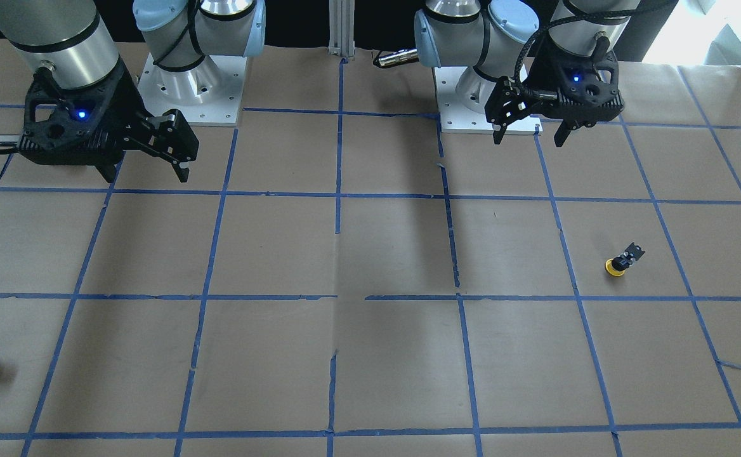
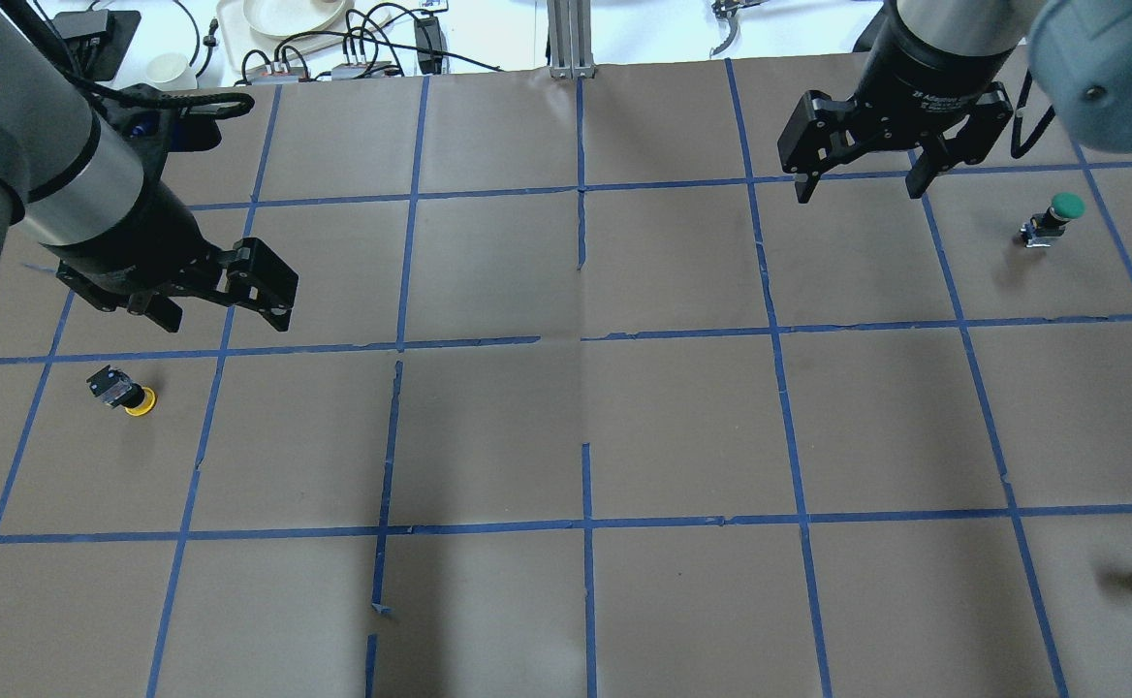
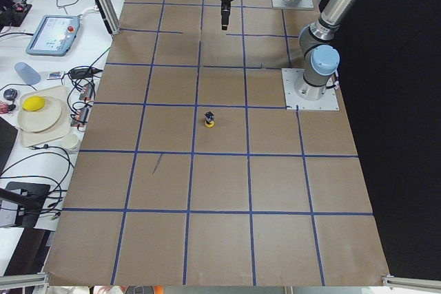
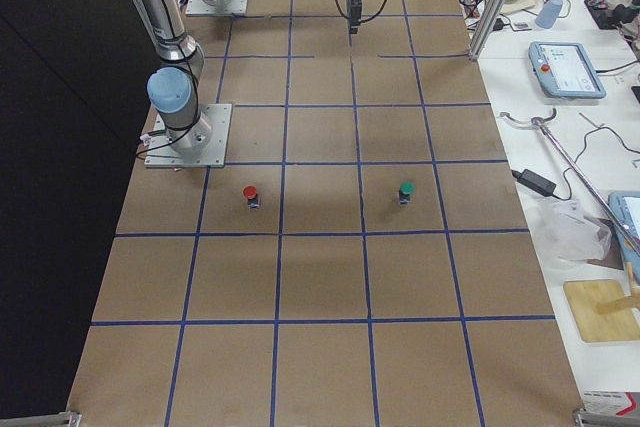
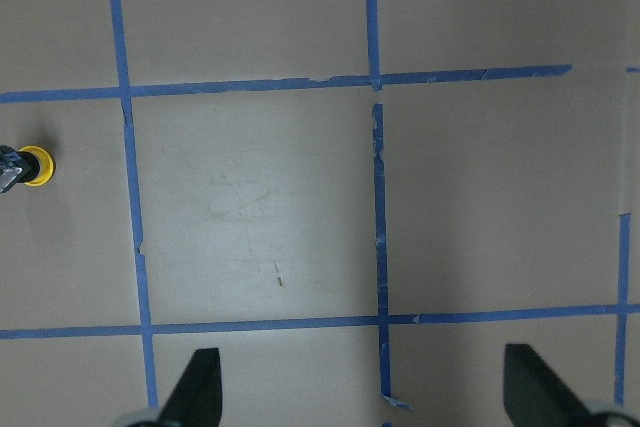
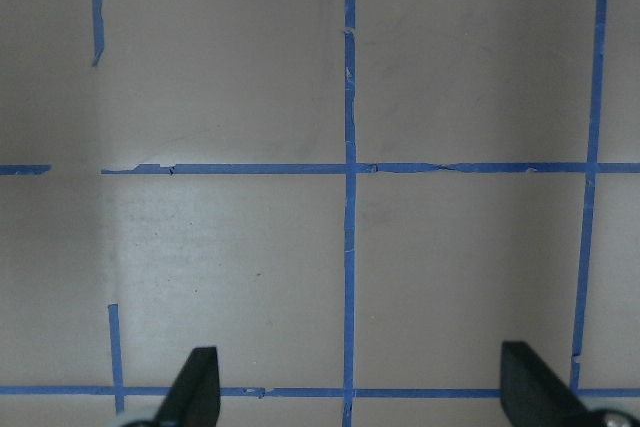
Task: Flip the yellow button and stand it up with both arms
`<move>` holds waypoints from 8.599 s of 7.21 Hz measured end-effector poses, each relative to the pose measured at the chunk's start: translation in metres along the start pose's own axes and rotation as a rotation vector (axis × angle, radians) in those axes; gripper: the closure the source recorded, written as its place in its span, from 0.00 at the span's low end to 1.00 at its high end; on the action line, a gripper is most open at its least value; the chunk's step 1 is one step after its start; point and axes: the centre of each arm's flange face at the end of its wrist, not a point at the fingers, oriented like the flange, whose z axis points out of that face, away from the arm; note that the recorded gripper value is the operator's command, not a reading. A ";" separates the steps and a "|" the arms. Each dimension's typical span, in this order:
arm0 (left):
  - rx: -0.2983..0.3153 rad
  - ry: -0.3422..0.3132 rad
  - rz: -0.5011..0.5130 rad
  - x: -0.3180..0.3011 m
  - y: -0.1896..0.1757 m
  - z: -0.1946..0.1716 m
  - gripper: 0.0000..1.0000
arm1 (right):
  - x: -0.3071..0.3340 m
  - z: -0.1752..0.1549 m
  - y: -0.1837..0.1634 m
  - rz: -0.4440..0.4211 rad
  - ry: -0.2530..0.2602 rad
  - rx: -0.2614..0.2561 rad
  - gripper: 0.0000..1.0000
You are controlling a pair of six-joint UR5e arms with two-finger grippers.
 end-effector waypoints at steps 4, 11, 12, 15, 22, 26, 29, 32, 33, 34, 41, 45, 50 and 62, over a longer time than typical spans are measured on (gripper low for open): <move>-0.008 -0.003 0.003 0.000 0.000 0.004 0.00 | 0.001 -0.001 0.000 0.002 0.000 0.003 0.00; -0.006 -0.001 0.008 0.000 0.005 0.000 0.00 | 0.000 -0.003 0.003 -0.002 -0.002 0.002 0.00; -0.003 0.000 0.002 -0.001 0.005 0.001 0.00 | -0.001 -0.003 0.003 -0.003 -0.002 0.000 0.00; -0.027 0.004 -0.046 -0.033 -0.010 0.013 0.00 | -0.002 -0.002 0.003 -0.004 -0.002 -0.002 0.00; -0.066 0.029 0.145 -0.193 -0.078 0.049 0.00 | -0.002 -0.002 0.003 -0.006 -0.002 -0.001 0.00; -0.118 0.052 0.364 -0.302 -0.076 0.117 0.00 | -0.002 -0.002 0.003 -0.006 -0.002 -0.004 0.00; -0.127 0.003 0.495 -0.314 -0.072 0.170 0.00 | -0.002 -0.001 0.004 -0.007 -0.002 -0.006 0.00; -0.093 -0.031 0.573 -0.304 -0.058 0.220 0.01 | -0.002 -0.001 0.004 -0.007 -0.002 -0.006 0.00; -0.088 -0.032 0.587 -0.302 -0.057 0.226 0.01 | -0.002 -0.001 0.004 -0.007 -0.002 -0.007 0.00; -0.082 -0.020 0.606 -0.301 -0.057 0.232 0.01 | -0.002 -0.001 0.004 -0.007 -0.002 -0.007 0.00; -0.069 0.036 0.683 -0.299 -0.058 0.247 0.76 | -0.002 -0.001 0.003 -0.007 -0.001 -0.007 0.00; -0.078 0.046 0.667 -0.295 -0.052 0.247 0.99 | -0.002 -0.001 0.003 -0.009 0.000 -0.005 0.00; -0.044 0.334 0.129 -0.224 -0.076 0.146 0.98 | 0.012 -0.019 -0.004 0.022 0.001 0.035 0.00; -0.396 1.639 -0.616 0.097 -0.084 0.052 0.96 | 0.125 -0.007 0.000 0.543 -1.095 -0.209 0.00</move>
